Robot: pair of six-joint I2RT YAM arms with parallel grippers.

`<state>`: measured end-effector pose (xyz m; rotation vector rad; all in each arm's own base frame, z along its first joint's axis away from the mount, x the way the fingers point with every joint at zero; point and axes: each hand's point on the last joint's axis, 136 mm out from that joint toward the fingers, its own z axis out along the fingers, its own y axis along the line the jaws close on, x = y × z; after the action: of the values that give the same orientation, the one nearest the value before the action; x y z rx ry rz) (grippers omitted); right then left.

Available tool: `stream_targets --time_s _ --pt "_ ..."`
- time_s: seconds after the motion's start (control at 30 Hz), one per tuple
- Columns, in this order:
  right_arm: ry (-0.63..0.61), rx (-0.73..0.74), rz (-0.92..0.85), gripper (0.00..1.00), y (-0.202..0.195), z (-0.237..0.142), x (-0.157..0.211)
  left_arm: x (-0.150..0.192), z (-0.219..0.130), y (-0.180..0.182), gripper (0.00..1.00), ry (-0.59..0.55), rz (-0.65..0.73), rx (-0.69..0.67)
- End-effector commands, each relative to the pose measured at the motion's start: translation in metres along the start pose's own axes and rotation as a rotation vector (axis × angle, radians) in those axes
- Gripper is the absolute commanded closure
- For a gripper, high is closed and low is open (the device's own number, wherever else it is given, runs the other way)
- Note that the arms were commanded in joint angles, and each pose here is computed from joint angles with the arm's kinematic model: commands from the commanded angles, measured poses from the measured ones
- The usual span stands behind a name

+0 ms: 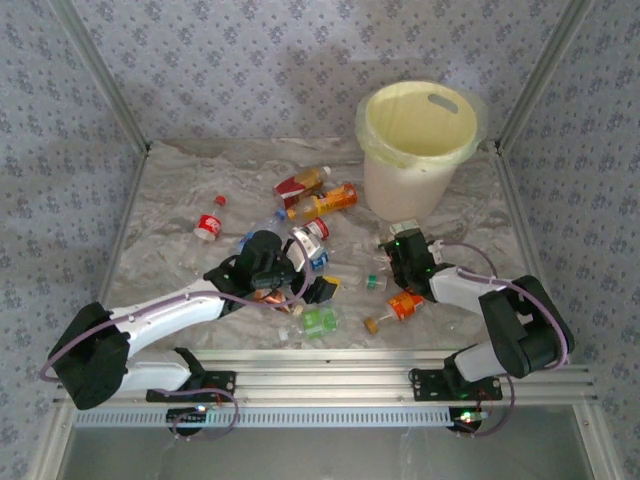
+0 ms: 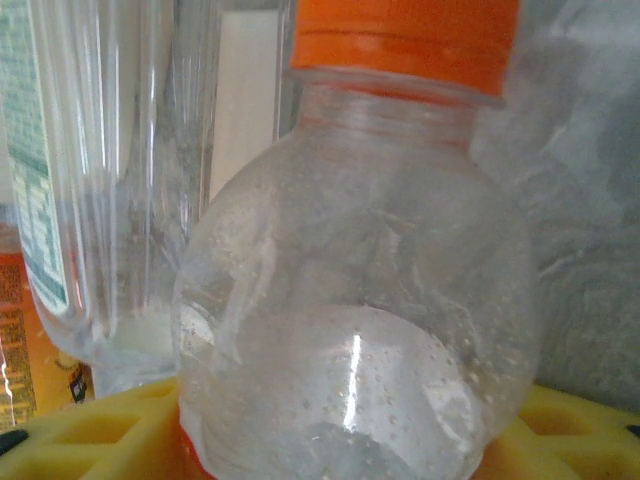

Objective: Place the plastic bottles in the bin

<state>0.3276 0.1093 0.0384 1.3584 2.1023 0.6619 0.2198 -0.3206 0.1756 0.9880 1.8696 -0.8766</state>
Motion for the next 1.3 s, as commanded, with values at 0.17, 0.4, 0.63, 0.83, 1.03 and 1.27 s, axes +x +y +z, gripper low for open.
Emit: stream_targets --time_s 0.17,0.4,0.63,0.83,1.03,1.27 --pt "-0.107 0.019 -0.075 0.41 -0.003 -0.019 -0.032 -0.025 -0.008 -0.003 0.0 -0.071 0.03 -0.013" --pt "-0.219 0.024 -0.24 0.41 0.013 -0.073 -0.068 -0.029 -0.011 -0.003 0.0 -0.107 0.011 -0.019" --pt "-0.415 0.035 -0.482 0.42 0.036 -0.149 -0.108 -0.033 -0.014 -0.002 0.0 -0.132 -0.011 -0.028" --pt "-0.552 -0.032 -0.645 0.43 0.084 -0.209 -0.129 -0.035 -0.016 -0.001 0.0 -0.141 -0.019 -0.042" --pt "-0.63 -0.134 -0.795 0.44 0.149 -0.246 -0.135 -0.035 -0.019 0.004 0.0 -0.147 -0.016 -0.067" --pt "-0.657 -0.269 -0.938 0.44 0.246 -0.269 -0.132 -0.037 -0.022 0.005 0.0 -0.17 -0.021 -0.079"
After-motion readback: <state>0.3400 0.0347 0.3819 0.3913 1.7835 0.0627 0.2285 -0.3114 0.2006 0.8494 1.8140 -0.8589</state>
